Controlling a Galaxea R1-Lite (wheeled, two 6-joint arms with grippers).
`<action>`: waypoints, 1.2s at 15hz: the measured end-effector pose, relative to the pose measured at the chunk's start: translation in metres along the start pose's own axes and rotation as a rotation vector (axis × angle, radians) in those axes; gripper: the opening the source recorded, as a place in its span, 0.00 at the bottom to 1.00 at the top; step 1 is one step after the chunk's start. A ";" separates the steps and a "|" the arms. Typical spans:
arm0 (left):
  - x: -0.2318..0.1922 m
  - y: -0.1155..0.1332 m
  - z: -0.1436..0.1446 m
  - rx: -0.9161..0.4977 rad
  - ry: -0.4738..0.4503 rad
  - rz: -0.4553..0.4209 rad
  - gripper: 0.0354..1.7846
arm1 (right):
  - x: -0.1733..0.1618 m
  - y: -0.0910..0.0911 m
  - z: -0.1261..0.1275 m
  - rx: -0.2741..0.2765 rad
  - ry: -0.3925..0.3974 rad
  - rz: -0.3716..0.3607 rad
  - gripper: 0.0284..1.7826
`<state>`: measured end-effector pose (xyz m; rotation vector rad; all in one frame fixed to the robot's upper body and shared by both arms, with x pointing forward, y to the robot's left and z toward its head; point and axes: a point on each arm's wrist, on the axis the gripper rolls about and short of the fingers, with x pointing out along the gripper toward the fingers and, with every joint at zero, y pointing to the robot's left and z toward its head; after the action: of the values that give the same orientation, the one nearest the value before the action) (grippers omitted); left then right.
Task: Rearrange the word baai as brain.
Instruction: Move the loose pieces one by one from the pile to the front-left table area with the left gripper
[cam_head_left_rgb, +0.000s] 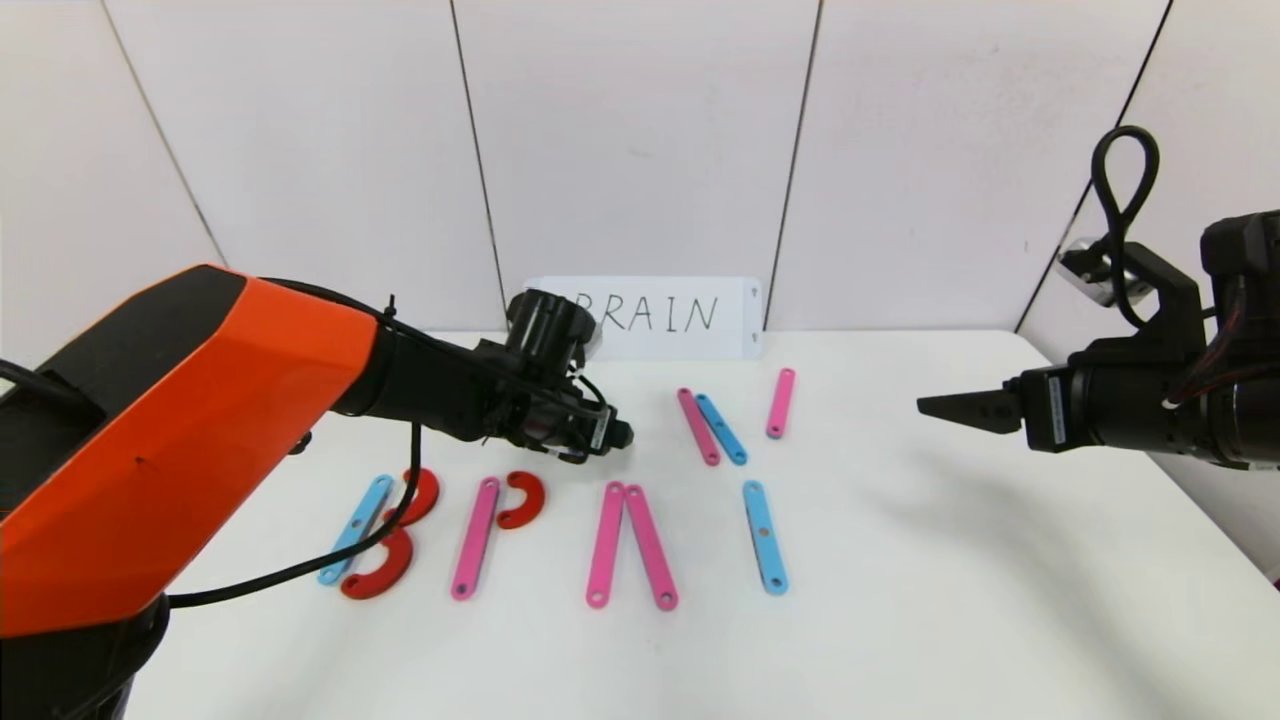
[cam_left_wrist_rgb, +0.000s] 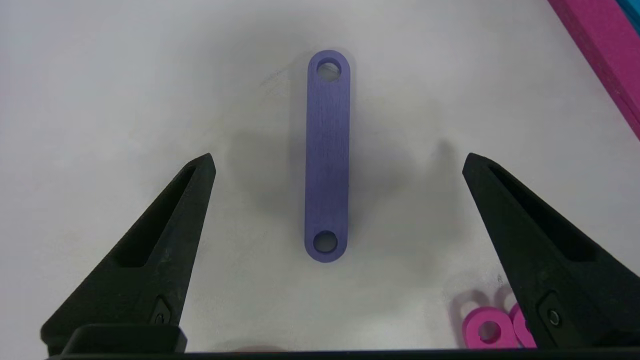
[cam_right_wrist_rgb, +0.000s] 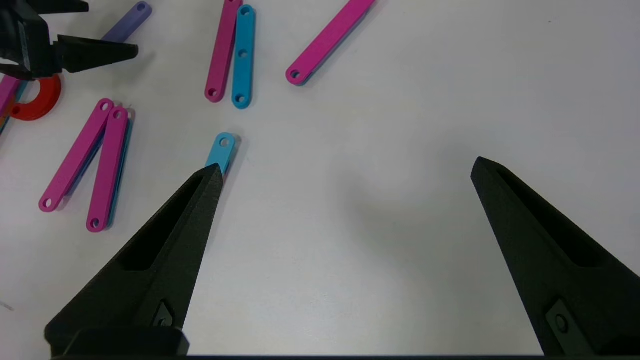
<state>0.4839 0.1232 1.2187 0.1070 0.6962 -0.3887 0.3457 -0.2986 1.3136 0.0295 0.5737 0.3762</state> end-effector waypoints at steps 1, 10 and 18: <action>0.002 0.000 -0.001 0.002 0.004 0.002 0.96 | 0.000 0.000 0.000 0.000 0.000 0.000 0.98; 0.011 0.000 -0.004 0.004 0.019 0.010 0.28 | 0.001 0.000 0.000 0.000 0.003 0.000 0.98; 0.005 0.000 -0.002 0.002 0.017 0.022 0.14 | 0.000 0.000 0.000 -0.001 0.003 0.001 0.98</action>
<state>0.4864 0.1224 1.2137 0.1201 0.7107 -0.3673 0.3459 -0.2986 1.3129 0.0287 0.5764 0.3769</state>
